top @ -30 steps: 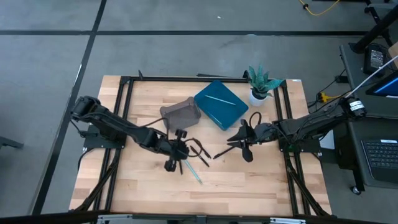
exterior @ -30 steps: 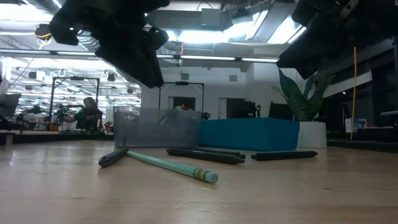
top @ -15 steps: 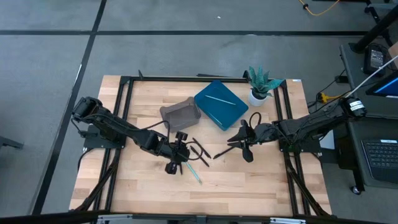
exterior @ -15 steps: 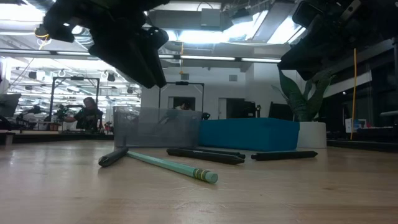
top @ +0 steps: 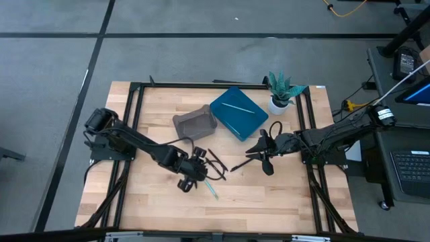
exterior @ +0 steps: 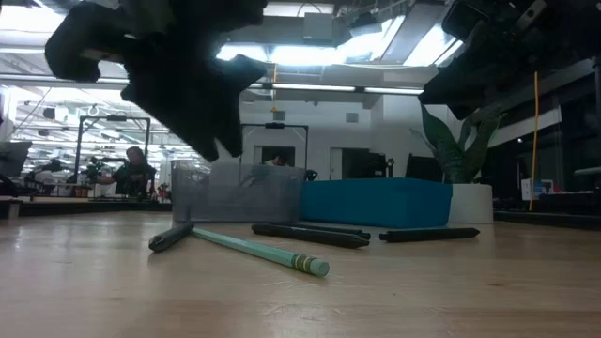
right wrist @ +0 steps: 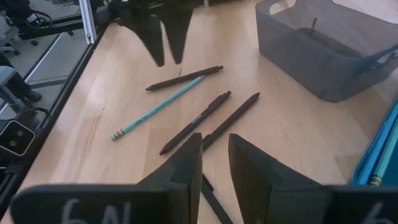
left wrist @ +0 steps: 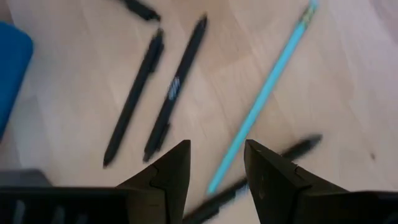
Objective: Sort pens & pencils
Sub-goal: Put the light blue pencil into the blue bin
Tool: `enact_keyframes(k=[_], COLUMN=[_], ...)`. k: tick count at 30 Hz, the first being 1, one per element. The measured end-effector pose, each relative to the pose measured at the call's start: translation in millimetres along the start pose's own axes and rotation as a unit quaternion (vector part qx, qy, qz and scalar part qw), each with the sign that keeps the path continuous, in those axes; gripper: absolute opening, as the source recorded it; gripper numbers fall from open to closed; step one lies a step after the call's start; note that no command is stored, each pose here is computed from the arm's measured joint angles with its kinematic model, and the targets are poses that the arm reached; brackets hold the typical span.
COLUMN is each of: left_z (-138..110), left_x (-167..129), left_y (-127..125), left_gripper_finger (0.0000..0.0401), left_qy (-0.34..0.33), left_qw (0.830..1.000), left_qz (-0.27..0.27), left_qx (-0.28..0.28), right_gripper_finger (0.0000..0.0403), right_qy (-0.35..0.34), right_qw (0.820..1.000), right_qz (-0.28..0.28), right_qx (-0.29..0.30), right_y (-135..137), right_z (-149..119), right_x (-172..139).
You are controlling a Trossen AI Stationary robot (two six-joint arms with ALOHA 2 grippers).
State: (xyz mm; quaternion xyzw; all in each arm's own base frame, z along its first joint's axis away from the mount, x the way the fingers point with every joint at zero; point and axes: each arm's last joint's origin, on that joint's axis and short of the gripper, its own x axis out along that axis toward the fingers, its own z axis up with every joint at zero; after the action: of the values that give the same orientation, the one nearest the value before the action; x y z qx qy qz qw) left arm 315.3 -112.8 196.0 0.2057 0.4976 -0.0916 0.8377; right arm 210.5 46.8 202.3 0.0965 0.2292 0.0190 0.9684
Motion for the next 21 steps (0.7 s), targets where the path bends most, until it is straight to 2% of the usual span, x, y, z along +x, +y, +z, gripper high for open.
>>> enact_keyframes(k=[8, 21], left_z=[4.6, 2.5], left_x=[-2.5, 23.9], left_y=[-3.5, -9.2], left_gripper_finger=[0.0144, 0.0144], left_qy=[-0.001, 0.023], left_qw=[0.999, 0.998], left_qz=[-0.034, -0.048], left_qx=[0.000, 0.024], right_gripper_finger=[0.0080, 0.0080], right_qy=[0.000, 0.001], right_qw=[1.000, 1.000], right_qz=[0.001, 0.000], right_qx=[-0.003, -0.003], right_y=[0.0, 0.0], right_z=[0.0, -0.1], right_x=[0.0, 0.0])
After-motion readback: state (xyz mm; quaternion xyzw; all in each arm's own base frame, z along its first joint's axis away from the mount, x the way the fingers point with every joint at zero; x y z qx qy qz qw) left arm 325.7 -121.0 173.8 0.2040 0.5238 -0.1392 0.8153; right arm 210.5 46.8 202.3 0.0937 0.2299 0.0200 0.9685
